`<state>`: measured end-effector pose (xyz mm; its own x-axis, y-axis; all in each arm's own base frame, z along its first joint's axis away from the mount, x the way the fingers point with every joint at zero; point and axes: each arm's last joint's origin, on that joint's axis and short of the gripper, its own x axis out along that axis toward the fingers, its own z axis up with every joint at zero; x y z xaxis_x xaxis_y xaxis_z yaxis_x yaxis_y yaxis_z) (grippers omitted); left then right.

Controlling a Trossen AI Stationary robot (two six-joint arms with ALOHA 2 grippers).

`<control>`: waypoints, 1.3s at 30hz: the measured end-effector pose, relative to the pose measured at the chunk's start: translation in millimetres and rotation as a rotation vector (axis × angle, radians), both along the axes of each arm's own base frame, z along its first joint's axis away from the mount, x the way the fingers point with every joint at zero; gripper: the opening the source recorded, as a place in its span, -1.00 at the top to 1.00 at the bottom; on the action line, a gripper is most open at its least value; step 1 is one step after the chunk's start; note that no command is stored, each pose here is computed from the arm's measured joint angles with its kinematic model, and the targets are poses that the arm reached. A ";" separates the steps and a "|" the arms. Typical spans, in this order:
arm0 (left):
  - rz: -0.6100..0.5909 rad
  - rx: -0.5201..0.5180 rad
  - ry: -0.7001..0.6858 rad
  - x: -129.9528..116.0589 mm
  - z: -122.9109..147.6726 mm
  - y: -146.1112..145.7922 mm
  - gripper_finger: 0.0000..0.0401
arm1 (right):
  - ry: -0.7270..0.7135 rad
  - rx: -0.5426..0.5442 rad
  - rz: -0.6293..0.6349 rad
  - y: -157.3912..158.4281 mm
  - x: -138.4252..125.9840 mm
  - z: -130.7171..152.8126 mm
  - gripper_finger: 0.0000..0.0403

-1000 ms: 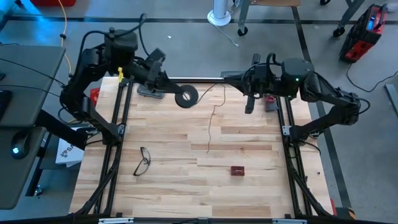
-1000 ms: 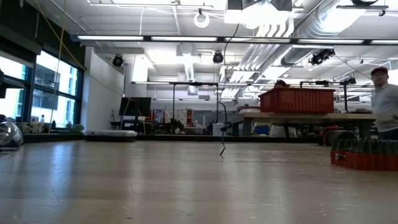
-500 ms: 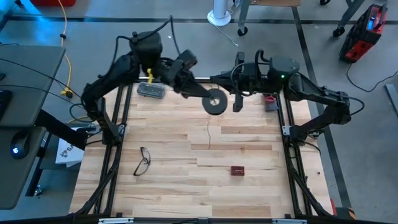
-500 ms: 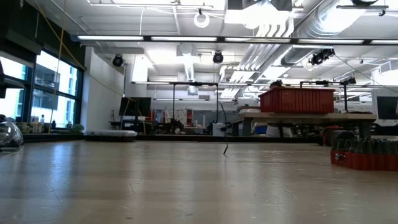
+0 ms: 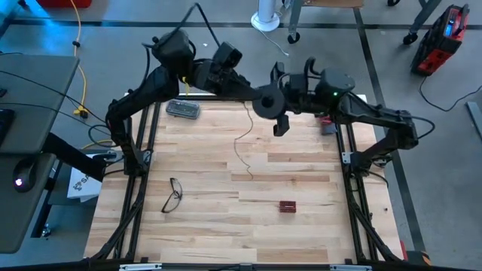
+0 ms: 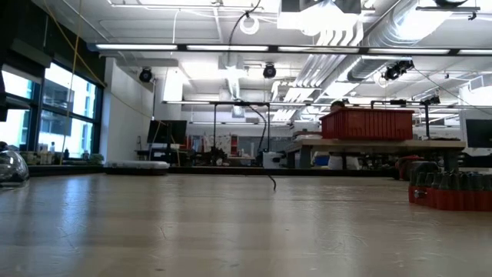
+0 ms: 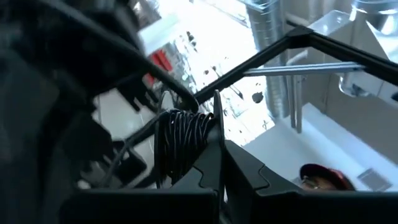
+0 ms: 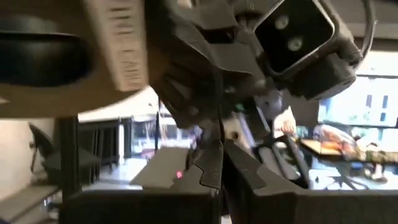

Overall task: Coil cords
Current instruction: Coil the black wire into the spool

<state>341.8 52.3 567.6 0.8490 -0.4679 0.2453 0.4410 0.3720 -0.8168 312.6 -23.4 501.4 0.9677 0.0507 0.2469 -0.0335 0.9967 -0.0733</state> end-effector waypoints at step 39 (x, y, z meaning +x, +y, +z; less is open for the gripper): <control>0.739 0.875 -0.027 -136.2 30.7 44.8 1.00 | 0.182 0.022 -0.113 -3.2 23.5 -29.4 0.59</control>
